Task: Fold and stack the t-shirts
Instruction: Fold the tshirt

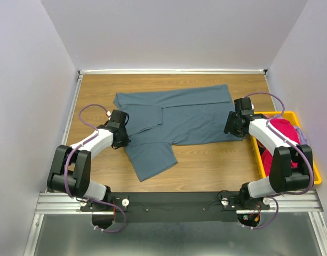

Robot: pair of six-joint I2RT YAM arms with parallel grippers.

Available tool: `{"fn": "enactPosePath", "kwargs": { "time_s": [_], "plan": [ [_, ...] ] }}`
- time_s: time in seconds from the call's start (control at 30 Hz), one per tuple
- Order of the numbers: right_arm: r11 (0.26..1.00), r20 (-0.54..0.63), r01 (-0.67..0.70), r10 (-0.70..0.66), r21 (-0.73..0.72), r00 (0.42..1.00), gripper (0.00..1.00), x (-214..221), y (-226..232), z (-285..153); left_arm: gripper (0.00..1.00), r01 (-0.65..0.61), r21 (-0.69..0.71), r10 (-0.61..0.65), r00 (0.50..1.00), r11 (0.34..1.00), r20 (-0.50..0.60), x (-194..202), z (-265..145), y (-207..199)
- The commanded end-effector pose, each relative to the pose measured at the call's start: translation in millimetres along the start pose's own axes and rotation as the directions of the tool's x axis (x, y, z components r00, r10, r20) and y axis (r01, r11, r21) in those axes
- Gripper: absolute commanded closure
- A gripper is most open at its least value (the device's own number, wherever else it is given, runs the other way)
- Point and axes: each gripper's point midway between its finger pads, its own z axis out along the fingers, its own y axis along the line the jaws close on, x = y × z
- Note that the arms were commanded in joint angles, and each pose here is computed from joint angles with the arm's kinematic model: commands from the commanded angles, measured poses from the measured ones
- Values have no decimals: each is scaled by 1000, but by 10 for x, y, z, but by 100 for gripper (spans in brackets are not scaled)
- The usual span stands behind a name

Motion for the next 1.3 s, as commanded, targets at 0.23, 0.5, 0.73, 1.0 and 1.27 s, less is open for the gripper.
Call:
{"fn": "enactPosePath", "kwargs": {
  "time_s": [0.23,0.5,0.73,1.0,1.27],
  "plan": [
    [988,-55,-97,104,116,993,37,181,-331,95,100,20,-69,-19,1000,997,3,-44,-98,253],
    [977,-100,-147,163,153,981,40,353,-426,211,100,49,-48,-48,998,998,33,-146,-140,292],
    [970,-99,-189,206,154,974,41,406,-487,257,100,57,-49,-56,998,997,30,-117,-116,318],
    [960,-68,-262,269,98,961,45,347,-501,242,100,60,-52,-59,998,997,19,-92,-78,338],
    [951,0,-294,295,97,955,46,148,-526,166,100,63,-59,-62,998,996,27,-107,-83,354]
  ]
}}
